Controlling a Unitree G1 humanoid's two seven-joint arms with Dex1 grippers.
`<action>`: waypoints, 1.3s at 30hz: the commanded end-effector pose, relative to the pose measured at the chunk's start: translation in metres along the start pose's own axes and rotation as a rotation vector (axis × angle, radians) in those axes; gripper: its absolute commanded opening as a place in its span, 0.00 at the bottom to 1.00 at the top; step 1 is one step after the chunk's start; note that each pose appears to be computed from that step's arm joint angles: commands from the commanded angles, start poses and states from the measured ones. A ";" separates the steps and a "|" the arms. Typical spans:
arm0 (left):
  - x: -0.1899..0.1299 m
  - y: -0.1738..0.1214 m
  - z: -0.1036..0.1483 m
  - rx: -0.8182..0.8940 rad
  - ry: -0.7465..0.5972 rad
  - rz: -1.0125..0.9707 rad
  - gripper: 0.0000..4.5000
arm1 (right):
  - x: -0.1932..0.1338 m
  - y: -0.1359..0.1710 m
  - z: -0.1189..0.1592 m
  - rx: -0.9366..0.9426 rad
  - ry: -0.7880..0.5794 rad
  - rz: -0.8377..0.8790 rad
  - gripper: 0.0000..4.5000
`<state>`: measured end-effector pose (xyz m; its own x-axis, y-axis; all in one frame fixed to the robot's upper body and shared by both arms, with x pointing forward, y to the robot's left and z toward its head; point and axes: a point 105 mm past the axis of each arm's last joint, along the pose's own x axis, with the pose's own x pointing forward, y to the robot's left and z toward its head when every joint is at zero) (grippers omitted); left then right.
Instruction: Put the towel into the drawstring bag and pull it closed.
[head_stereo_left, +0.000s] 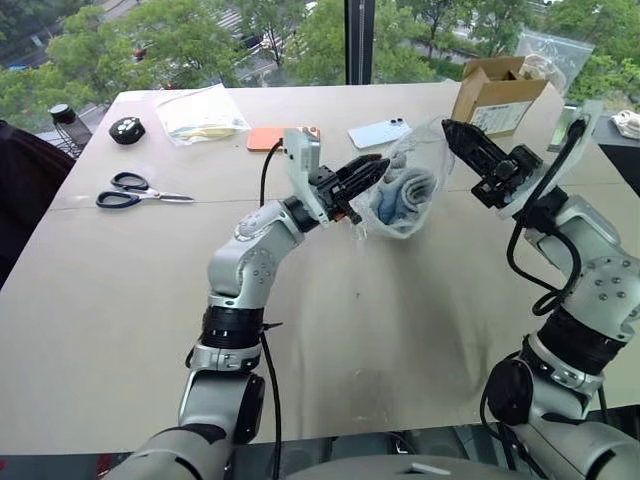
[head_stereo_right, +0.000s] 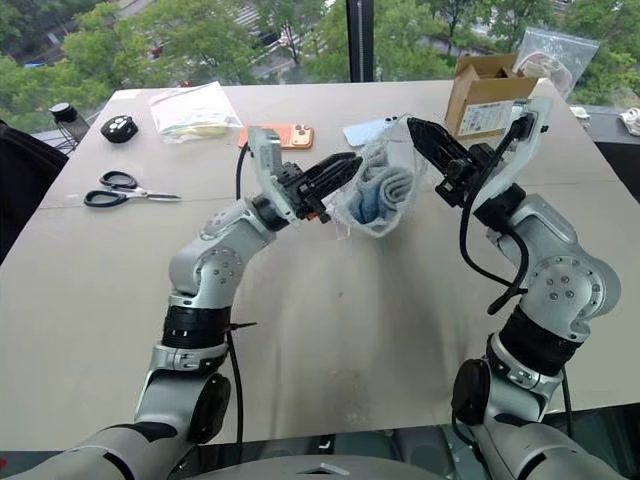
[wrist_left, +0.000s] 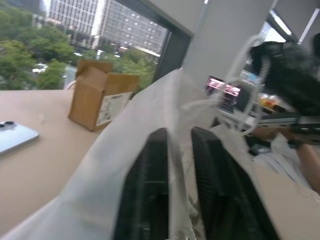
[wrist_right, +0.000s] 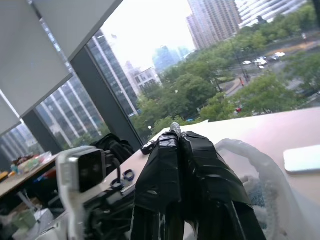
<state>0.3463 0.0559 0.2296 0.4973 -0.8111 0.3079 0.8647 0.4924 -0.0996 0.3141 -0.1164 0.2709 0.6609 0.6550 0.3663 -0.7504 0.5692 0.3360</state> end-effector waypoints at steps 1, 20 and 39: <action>-0.016 0.023 0.038 0.047 -0.096 0.089 0.54 | 0.001 0.008 0.004 -0.015 -0.021 0.019 0.00; -0.078 0.006 -0.037 0.112 0.407 -0.086 0.96 | 0.014 0.006 0.017 0.016 -0.069 -0.040 0.00; -0.055 0.077 0.036 0.863 0.052 0.436 0.02 | -0.024 -0.074 0.089 -0.236 -0.461 -0.558 0.00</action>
<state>0.3771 0.1253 0.2020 0.7458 -0.6357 0.1991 0.5098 0.7371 0.4435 0.3581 -0.1769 0.2900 0.8749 0.2159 0.4336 -0.4048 0.8174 0.4098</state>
